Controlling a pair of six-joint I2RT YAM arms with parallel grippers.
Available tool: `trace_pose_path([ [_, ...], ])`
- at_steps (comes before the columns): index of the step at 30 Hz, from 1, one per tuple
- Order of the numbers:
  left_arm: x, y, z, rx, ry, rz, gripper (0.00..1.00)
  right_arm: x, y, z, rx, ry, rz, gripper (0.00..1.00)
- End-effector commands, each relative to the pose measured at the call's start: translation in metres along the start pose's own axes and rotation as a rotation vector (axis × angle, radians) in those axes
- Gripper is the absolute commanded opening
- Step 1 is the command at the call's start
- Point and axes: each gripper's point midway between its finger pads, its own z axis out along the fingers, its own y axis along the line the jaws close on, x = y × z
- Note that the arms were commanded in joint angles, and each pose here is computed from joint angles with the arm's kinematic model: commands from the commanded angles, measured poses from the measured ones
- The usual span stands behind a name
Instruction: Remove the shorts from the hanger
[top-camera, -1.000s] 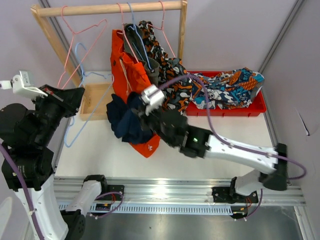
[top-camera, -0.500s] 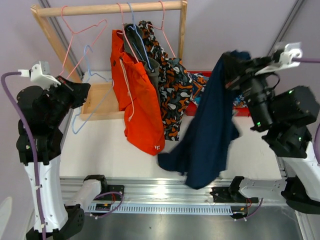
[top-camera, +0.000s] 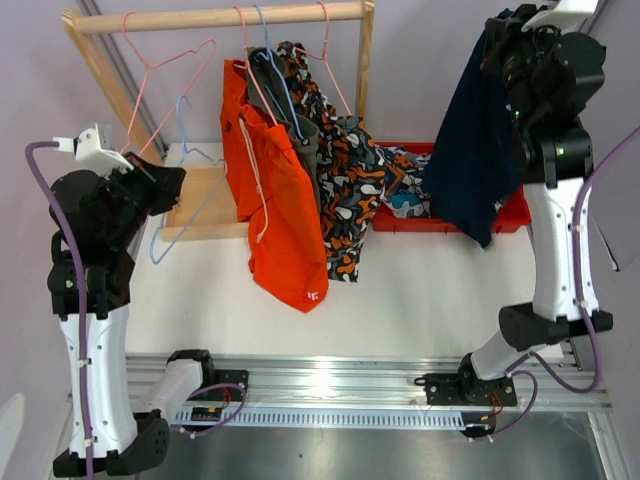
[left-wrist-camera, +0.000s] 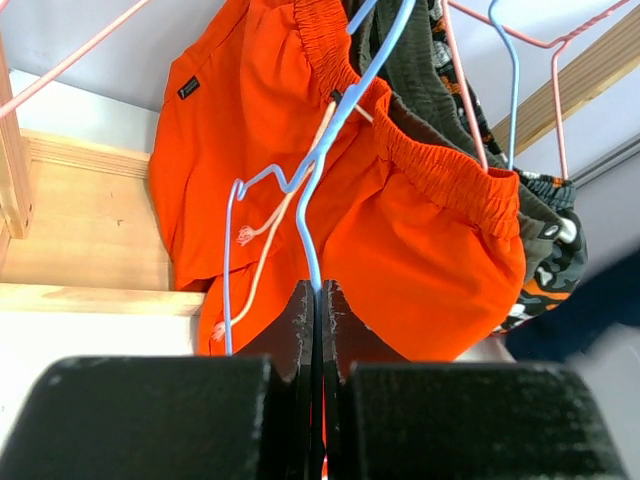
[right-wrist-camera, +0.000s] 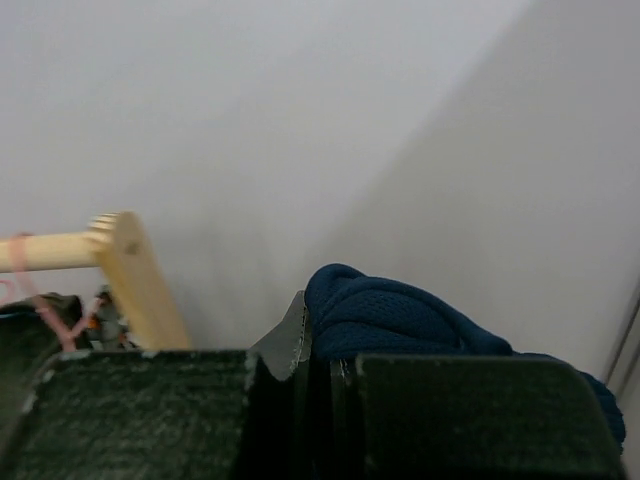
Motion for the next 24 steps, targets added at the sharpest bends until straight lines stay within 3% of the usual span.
trace_pose_path([
  [1,-0.011,-0.005,0.004,0.030,-0.050,0.049,0.00,-0.031,-0.003,0.007,-0.099,-0.100,0.054,0.00],
  [4,-0.009,-0.001,0.010,0.022,-0.048,0.049,0.00,0.010,-0.026,0.026,-0.068,-0.054,0.055,0.00],
  [5,-0.008,-0.001,0.011,0.023,-0.047,0.049,0.00,0.048,-0.036,0.034,-0.050,-0.005,0.076,0.00],
  [6,-0.007,0.000,0.014,0.021,-0.043,0.045,0.00,0.059,-0.039,0.032,-0.047,0.006,0.089,0.00],
  [7,-0.007,0.001,0.014,0.020,-0.047,0.044,0.00,0.104,-0.044,0.034,-0.038,0.067,0.126,0.00],
  [8,-0.007,0.001,0.016,0.020,-0.043,0.042,0.00,0.087,-0.041,0.032,-0.048,0.019,0.134,0.00],
  [9,-0.006,0.002,0.019,0.018,-0.043,0.040,0.00,0.141,-0.047,0.028,-0.029,0.108,0.161,0.00],
  [11,-0.007,0.003,0.024,0.014,-0.043,0.038,0.00,0.172,-0.046,0.016,-0.021,0.140,0.236,0.00],
  [12,-0.014,0.001,0.024,0.015,-0.057,0.041,0.00,0.225,-0.049,0.003,0.002,0.239,0.266,0.00],
  [13,-0.011,0.004,0.032,0.008,-0.043,0.039,0.00,0.251,-0.046,-0.003,-0.011,0.302,0.293,0.16],
  [14,-0.018,0.001,0.033,0.015,-0.057,0.042,0.00,0.277,-0.045,-0.010,-0.006,0.372,0.331,0.49],
  [15,-0.024,-0.001,0.035,0.016,-0.067,0.044,0.00,0.308,-0.044,-0.020,0.001,0.455,0.351,0.92],
  [16,-0.022,0.001,0.045,0.012,-0.051,0.042,0.00,0.342,-0.044,-0.033,0.026,0.563,0.371,0.99],
  [19,-0.044,-0.008,0.056,0.032,-0.083,0.054,0.00,0.386,-0.039,-0.069,0.037,0.653,0.405,0.99],
  [24,-0.071,-0.013,0.074,0.017,-0.117,0.063,0.00,0.374,-0.020,-0.113,-0.024,0.639,0.411,0.99],
])
